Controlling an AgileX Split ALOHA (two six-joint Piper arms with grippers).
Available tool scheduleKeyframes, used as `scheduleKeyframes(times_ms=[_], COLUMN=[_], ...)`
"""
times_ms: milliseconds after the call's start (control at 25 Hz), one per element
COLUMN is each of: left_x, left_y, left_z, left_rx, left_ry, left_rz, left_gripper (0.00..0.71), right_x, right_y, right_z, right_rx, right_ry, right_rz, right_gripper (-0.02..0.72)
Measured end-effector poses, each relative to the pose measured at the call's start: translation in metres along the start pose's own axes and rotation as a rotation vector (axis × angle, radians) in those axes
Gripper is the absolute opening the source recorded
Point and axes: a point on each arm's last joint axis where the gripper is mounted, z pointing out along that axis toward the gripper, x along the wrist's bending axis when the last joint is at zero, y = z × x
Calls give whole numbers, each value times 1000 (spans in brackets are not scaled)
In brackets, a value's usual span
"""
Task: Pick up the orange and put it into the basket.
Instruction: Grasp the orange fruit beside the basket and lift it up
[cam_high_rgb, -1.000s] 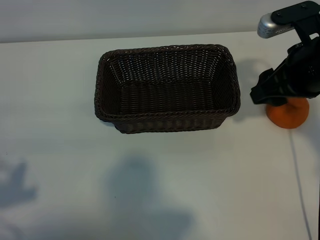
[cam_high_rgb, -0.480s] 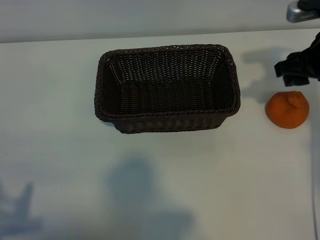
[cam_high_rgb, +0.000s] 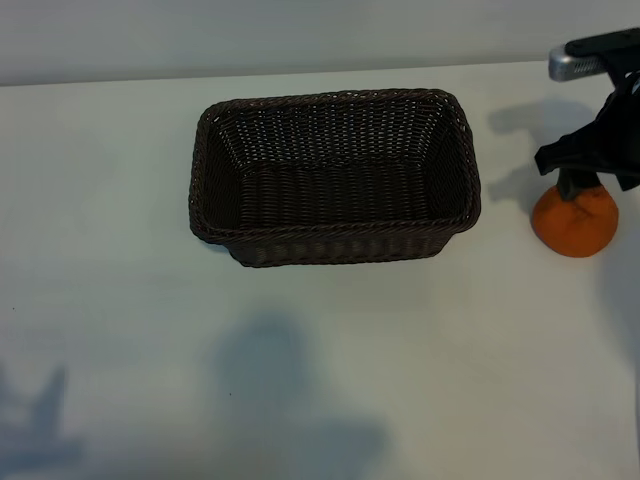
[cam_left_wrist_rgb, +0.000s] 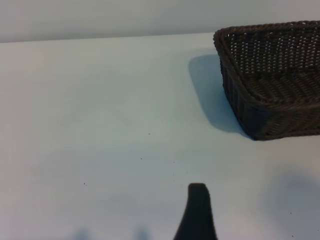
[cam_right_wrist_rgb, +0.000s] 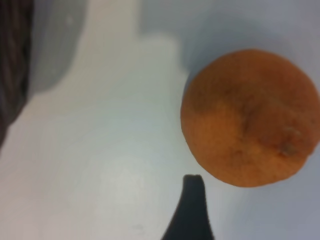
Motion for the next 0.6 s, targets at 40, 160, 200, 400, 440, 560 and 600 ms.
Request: scheduleKeyframes(times_ms=[40, 160, 200, 400, 440, 560, 600], left_x=[1, 4, 6, 8, 8, 8, 7], left_y=[0, 0, 0, 0, 0, 1, 1], left_z=[0, 0, 0, 0, 0, 0, 0], left_rx=[1, 7, 8, 3, -3, -16, -18], left_ry=[6, 48, 62, 86, 88, 83, 78], left_rz=[5, 64, 86, 116, 117, 102, 95], left_gripper=[596, 596, 596, 596, 596, 596, 596], right_x=[0, 0, 0, -2, -3, -9, -11], right_y=[0, 0, 1, 3, 3, 3, 3], right_z=[3, 11, 13, 15, 15, 16, 16], right_rx=[9, 29, 32, 12, 8, 7, 6], right_ry=[0, 1, 1, -1, -2, -6, -7], right_rz=[0, -1, -2, 2, 5, 22, 27], right_gripper=[594, 594, 594, 594, 594, 594, 594])
